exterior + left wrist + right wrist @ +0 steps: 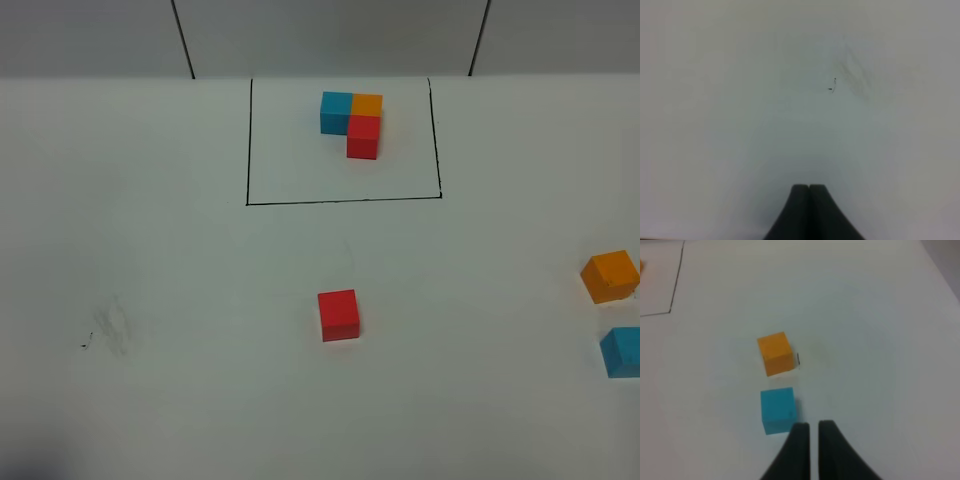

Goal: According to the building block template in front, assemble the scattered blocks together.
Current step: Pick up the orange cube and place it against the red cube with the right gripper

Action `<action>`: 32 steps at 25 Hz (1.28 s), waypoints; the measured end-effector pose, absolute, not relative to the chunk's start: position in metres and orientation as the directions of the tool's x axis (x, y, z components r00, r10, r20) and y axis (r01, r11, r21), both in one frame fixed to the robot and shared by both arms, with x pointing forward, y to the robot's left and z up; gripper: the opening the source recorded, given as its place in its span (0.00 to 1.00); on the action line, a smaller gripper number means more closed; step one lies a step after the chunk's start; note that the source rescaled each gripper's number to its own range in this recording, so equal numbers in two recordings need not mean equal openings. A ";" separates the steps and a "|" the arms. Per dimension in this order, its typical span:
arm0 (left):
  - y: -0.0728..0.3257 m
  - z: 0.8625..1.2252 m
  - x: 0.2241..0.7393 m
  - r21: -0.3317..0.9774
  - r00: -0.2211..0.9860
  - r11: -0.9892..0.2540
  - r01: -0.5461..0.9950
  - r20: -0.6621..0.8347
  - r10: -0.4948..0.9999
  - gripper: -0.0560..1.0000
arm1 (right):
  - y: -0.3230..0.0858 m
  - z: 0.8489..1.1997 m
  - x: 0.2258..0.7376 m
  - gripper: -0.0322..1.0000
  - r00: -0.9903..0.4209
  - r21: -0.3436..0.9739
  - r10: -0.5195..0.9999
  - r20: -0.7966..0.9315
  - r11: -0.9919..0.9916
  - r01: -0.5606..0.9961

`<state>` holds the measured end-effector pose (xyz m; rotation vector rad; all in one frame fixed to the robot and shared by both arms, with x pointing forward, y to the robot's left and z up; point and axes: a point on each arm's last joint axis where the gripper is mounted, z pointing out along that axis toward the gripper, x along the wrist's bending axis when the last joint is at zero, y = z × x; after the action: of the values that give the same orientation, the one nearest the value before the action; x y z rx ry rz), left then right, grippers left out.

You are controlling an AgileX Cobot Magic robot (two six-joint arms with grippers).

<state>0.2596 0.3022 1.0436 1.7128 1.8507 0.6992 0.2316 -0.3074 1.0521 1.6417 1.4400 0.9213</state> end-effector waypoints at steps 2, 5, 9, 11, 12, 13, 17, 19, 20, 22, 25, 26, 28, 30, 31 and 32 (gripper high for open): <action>0.302 1.043 0.260 0.682 -0.052 0.054 0.729 -0.023 0.998 0.06 | -0.307 1.052 0.232 0.04 0.107 0.888 0.994 0.039 -0.083 0.452; 0.301 1.043 0.259 0.684 -0.048 0.050 0.728 -0.022 0.999 0.06 | -0.307 1.052 0.232 0.04 0.107 0.888 0.994 0.039 -0.083 0.452; 0.301 1.043 0.259 0.685 -0.047 0.050 0.727 -0.023 0.999 0.06 | -0.307 1.052 0.232 0.04 0.107 0.888 0.994 0.039 -0.083 0.452; 0.301 1.043 0.259 0.685 -0.047 0.050 0.727 -0.023 0.999 0.06 | -0.307 1.052 0.232 0.04 0.107 0.888 0.994 0.039 -0.083 0.452; 0.301 1.043 0.259 0.685 -0.046 0.048 0.727 -0.022 0.999 0.06 | -0.307 1.052 0.232 0.04 0.107 0.888 0.994 0.039 -0.083 0.452; 0.301 1.043 0.259 0.685 -0.045 0.048 0.727 -0.021 0.999 0.06 | -0.307 1.052 0.232 0.04 0.107 0.888 0.994 0.039 -0.083 0.452; 0.301 1.043 0.259 0.685 -0.045 0.046 0.727 -0.020 0.999 0.06 | -0.307 1.052 0.232 0.04 0.107 0.888 0.994 0.039 -0.083 0.452; 0.301 1.043 0.259 0.685 -0.044 0.045 0.727 -0.020 0.999 0.06 | -0.307 1.052 0.232 0.04 0.107 0.888 0.994 0.039 -0.083 0.452; 0.301 1.043 0.259 0.685 -0.044 0.045 0.727 -0.019 0.999 0.06 | -0.307 1.052 0.232 0.04 0.107 0.888 0.994 0.039 -0.083 0.452; 0.301 1.043 0.259 0.686 -0.043 0.045 0.726 -0.020 0.999 0.06 | -0.307 1.052 0.232 0.04 0.107 0.888 0.994 0.039 -0.083 0.452; 0.301 1.044 0.256 0.701 -0.044 0.046 0.712 -0.021 0.999 0.06 | -0.307 1.052 0.232 0.04 0.107 0.888 0.994 0.039 -0.083 0.452; 0.301 1.044 0.254 0.712 -0.044 0.045 0.700 -0.021 0.999 0.06 | -0.307 1.052 0.232 0.04 0.107 0.888 0.994 0.039 -0.083 0.452; 0.301 1.045 0.248 0.738 -0.042 0.043 0.673 -0.020 0.999 0.06 | -0.307 1.052 0.232 0.04 0.107 0.888 0.994 0.039 -0.083 0.452; 0.301 1.045 0.242 0.765 -0.041 0.042 0.642 -0.020 0.999 0.06 | -0.307 1.052 0.232 0.04 0.107 0.888 0.994 0.039 -0.083 0.452; 0.301 1.045 0.240 0.775 -0.040 0.041 0.631 -0.020 0.999 0.06 | -0.307 1.052 0.232 0.04 0.107 0.888 0.994 0.039 -0.083 0.452; 0.301 1.045 0.238 0.785 -0.040 0.041 0.618 -0.020 0.999 0.06 | -0.307 1.052 0.232 0.04 0.107 0.888 0.994 0.039 -0.083 0.452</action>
<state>0.2377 0.3005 1.0450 1.6390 1.7231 0.8147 0.2316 -0.3074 1.0521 1.6417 1.4400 0.9213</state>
